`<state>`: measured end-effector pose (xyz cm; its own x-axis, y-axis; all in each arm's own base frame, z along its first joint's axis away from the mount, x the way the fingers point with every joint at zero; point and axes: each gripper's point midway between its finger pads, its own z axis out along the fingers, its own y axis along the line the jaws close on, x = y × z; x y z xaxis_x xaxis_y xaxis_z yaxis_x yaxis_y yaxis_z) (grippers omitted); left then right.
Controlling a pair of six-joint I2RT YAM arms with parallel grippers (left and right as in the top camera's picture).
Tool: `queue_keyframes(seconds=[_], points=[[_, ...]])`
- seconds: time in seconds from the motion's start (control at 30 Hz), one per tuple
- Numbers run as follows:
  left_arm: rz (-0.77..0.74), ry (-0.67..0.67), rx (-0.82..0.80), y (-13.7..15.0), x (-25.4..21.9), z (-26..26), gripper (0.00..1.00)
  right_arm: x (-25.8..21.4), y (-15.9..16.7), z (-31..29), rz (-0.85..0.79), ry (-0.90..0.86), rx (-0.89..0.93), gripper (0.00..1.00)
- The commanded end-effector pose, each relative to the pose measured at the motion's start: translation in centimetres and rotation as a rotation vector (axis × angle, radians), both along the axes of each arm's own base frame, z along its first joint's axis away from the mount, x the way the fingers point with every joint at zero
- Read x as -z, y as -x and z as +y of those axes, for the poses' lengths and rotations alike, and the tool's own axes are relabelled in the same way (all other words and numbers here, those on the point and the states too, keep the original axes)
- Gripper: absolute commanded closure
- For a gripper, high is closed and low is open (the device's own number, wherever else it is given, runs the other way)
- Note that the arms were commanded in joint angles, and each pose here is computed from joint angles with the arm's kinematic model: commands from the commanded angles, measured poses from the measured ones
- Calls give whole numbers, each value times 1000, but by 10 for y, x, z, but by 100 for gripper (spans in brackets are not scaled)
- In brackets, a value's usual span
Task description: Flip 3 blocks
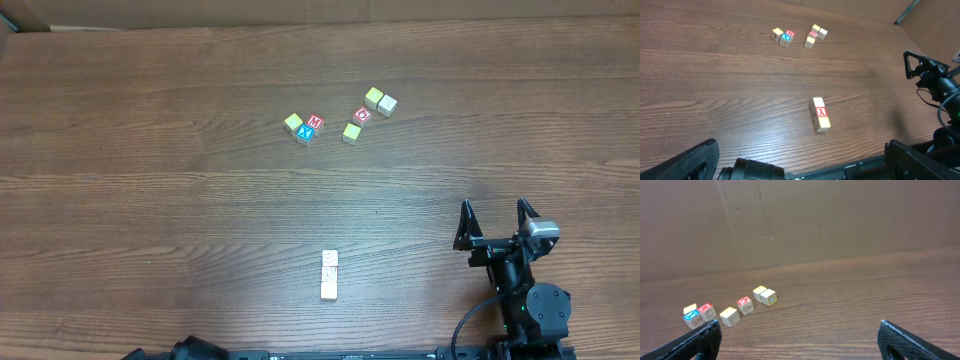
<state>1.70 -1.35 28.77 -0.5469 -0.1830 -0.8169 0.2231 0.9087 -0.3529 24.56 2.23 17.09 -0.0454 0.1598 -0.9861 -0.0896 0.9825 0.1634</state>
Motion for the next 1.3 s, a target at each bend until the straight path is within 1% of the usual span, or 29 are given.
queue_keyframes(seconds=[0.0,0.93,1.03,1.13,1.2,1.27], points=[[-6,14,2,2,-1,-1,0,1,0,2,-12,37,-17,0],[-5,14,2,2,-1,-1,0,1,0,2,-12,37,-17,0],[15,5,0,4,4,0,0,1,0,2,-12,37,-17,0],[-56,21,-31,-7,-11,2,0,1,0,2,-12,37,-17,0],[-142,42,-53,-22,-30,-1,0,1,0,2,-12,37,-17,0],[-235,23,-75,-40,-46,-5,0,1,0,2,-12,37,-17,0]])
